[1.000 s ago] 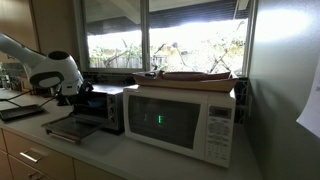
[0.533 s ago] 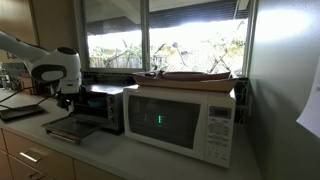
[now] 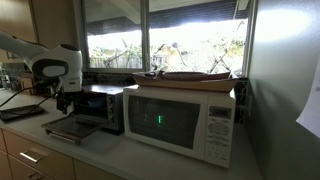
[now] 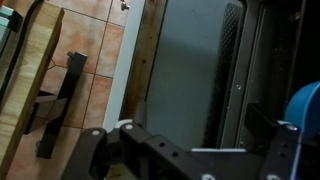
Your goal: Open the toaster oven then put the blue bowl inside the oven.
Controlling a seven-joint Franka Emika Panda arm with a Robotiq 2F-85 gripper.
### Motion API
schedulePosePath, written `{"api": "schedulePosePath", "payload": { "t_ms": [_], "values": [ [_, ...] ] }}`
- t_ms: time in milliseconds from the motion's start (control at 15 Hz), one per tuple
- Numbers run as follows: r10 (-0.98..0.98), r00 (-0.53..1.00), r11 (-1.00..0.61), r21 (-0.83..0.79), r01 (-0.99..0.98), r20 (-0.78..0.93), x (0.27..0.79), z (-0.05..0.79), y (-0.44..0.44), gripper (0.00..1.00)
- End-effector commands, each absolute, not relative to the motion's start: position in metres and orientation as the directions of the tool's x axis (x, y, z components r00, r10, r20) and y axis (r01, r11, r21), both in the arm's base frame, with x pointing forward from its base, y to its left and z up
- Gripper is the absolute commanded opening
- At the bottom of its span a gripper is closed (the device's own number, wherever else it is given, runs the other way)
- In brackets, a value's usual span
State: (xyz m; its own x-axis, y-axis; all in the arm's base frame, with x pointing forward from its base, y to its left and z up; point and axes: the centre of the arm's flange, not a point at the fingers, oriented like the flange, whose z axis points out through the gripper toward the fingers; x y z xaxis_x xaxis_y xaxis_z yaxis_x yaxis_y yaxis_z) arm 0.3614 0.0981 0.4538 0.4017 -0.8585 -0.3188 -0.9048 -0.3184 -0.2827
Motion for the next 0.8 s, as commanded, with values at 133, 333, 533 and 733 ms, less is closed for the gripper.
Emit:
{"api": "schedulePosePath", "payload": {
  "t_ms": [133,333,533,733],
  "values": [
    [-0.834,0.453,-0.367,-0.296,-0.882,-0.315,0.360,0.457,0.098,1.00],
    [-0.772,0.602,-0.524,-0.329,-0.785,-0.205,0.351,0.480,0.084,1.00],
    [-0.701,0.706,-0.642,-0.341,-0.687,-0.104,0.340,0.512,0.080,1.00],
    [-0.609,0.793,-0.746,-0.335,-0.575,-0.006,0.329,0.540,0.084,1.00]
  ]
}}
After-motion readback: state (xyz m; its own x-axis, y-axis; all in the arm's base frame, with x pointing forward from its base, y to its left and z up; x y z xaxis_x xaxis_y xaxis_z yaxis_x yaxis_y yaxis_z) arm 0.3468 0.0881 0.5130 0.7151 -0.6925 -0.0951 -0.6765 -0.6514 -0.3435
